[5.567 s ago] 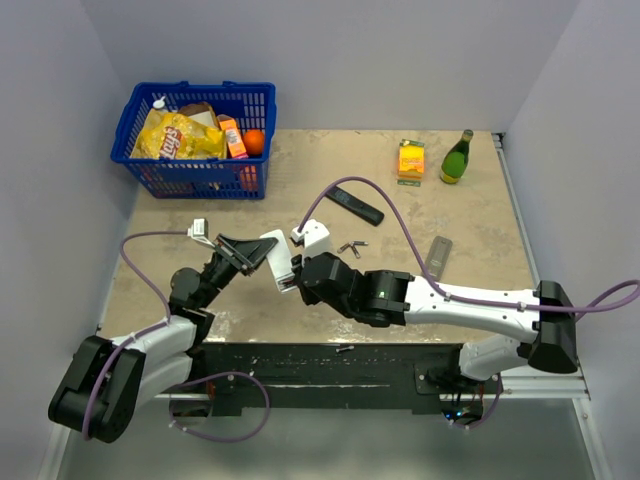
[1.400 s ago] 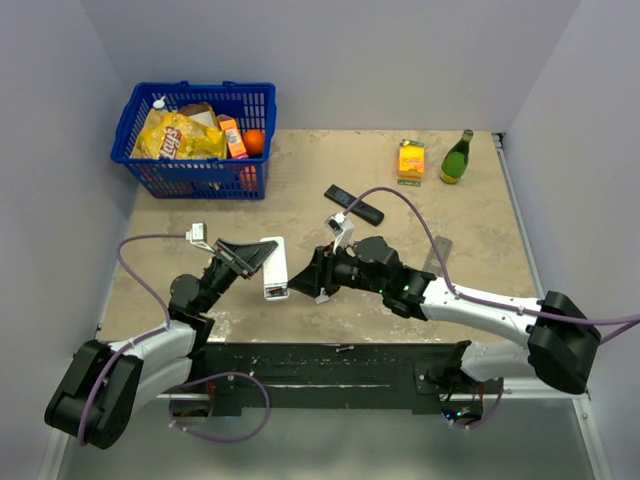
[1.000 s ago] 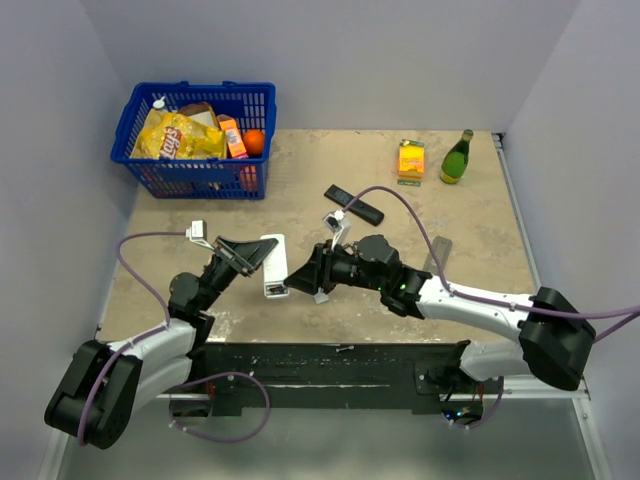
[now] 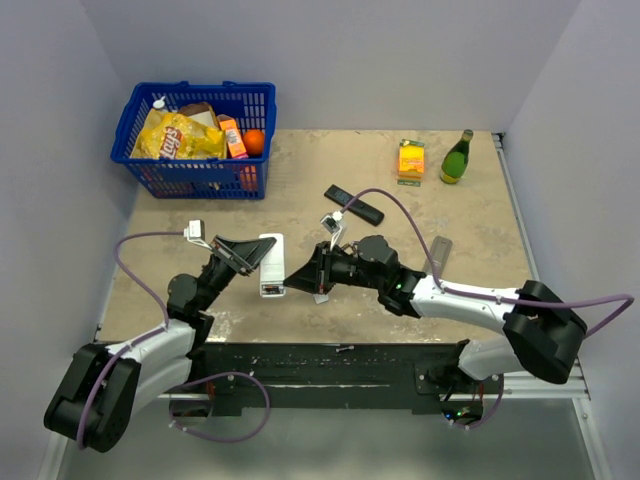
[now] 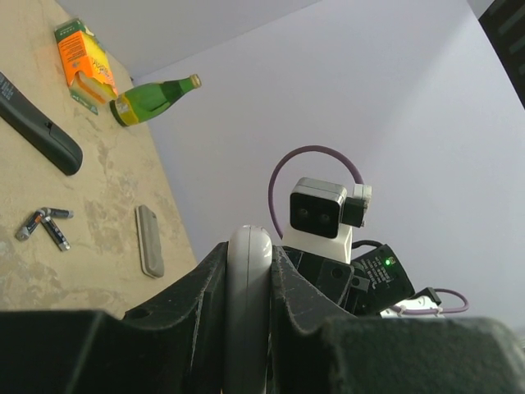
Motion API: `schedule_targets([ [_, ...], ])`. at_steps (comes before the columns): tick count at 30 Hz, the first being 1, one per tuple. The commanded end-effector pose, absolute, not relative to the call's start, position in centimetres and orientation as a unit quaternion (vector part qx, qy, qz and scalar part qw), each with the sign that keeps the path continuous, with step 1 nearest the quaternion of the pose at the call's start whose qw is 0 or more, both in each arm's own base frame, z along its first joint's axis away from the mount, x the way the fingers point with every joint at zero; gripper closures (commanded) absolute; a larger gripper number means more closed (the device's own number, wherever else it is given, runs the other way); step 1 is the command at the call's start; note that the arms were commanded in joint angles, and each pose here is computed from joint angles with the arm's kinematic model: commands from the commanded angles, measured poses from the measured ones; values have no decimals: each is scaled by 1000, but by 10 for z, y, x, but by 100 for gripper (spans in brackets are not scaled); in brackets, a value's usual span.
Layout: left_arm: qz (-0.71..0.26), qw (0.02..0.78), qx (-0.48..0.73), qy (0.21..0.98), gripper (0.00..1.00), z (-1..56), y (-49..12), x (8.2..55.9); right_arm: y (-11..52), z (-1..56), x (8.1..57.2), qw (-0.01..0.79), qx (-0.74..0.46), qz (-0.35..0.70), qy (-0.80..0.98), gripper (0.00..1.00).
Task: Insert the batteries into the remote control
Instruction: Load the battery into the remote control.
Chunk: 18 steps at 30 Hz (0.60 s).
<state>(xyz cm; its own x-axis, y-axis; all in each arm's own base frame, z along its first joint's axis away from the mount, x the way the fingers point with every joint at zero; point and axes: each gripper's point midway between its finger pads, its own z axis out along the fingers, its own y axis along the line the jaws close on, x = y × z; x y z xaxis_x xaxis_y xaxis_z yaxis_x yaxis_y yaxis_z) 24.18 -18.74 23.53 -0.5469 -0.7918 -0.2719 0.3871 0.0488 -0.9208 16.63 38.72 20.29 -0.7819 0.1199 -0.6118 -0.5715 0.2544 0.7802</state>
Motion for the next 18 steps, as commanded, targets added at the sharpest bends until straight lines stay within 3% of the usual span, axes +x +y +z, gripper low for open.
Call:
schedule_targets([
  [1, -701, 466, -145, 521, 100, 274, -186, 229, 388, 208, 170, 306, -165, 575, 740, 83],
  [3, -694, 465, -149, 529, 100, 268, -186, 231, 383, 212, 172, 320, -165, 563, 744, 79],
  [7, -688, 464, -150, 537, 100, 260, -187, 232, 373, 223, 173, 338, -167, 551, 745, 61],
  [10, -690, 464, -148, 536, 100, 261, -187, 232, 370, 228, 170, 341, -172, 551, 742, 54],
  [18, -692, 464, -146, 533, 100, 265, -188, 233, 381, 223, 158, 313, -183, 586, 725, 52],
])
